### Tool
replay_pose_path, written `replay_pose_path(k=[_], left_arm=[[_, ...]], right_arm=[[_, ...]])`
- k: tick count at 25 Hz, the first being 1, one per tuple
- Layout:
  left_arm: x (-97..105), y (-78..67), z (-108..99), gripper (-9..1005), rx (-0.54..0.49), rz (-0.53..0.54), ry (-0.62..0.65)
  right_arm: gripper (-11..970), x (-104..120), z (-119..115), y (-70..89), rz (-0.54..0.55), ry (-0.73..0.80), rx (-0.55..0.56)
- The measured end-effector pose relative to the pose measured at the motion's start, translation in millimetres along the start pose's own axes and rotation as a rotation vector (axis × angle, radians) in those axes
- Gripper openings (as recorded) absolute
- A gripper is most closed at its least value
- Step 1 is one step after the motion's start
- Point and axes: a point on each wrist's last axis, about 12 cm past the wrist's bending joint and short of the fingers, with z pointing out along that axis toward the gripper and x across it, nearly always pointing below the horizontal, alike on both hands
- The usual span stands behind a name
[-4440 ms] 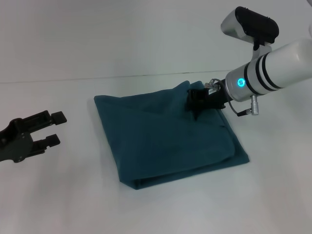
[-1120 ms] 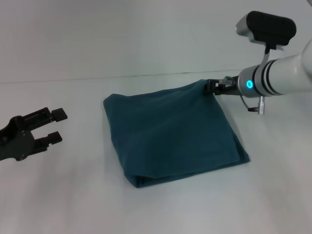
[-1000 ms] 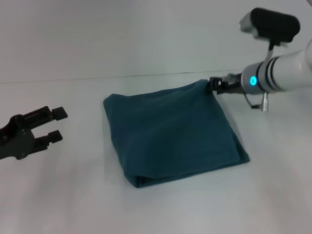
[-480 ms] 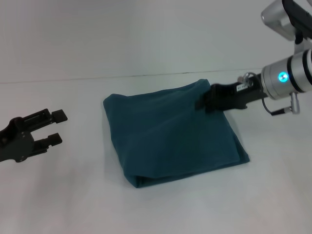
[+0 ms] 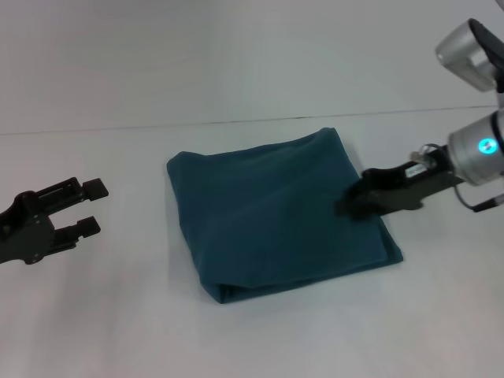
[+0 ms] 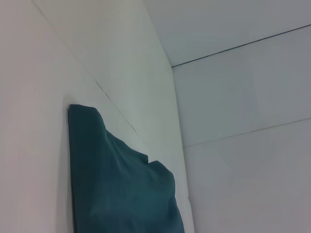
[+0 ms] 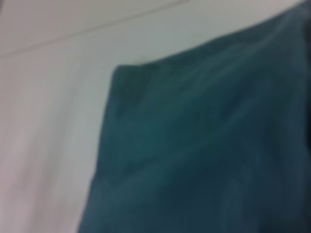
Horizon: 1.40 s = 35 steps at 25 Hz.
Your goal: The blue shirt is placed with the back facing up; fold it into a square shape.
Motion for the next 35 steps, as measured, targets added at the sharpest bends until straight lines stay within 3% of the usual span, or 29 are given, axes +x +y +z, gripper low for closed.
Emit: replay_pose_path(k=[11, 27, 32, 35], left_arm=[[-1.1, -1.7, 3.0, 848, 0.003, 0.006, 0.003], [-0.3, -0.8, 4.4, 849, 0.003, 0.0, 0.005], [-0.1, -0.5, 4.9, 849, 0.004, 0.0, 0.006], [0.2, -0.4, 5.3, 849, 0.004, 0.0, 0.006]], right_arm=[[363, 13.0, -10.6, -29.7, -0.033, 0.087, 0.171], [363, 19.0, 9.7, -20.0, -0.044, 0.062, 0.108], [302, 18.8, 6.1, -19.3, -0.03, 0.038, 0.059], [180, 18.0, 3.5, -19.5, -0.028, 0.036, 0.052]])
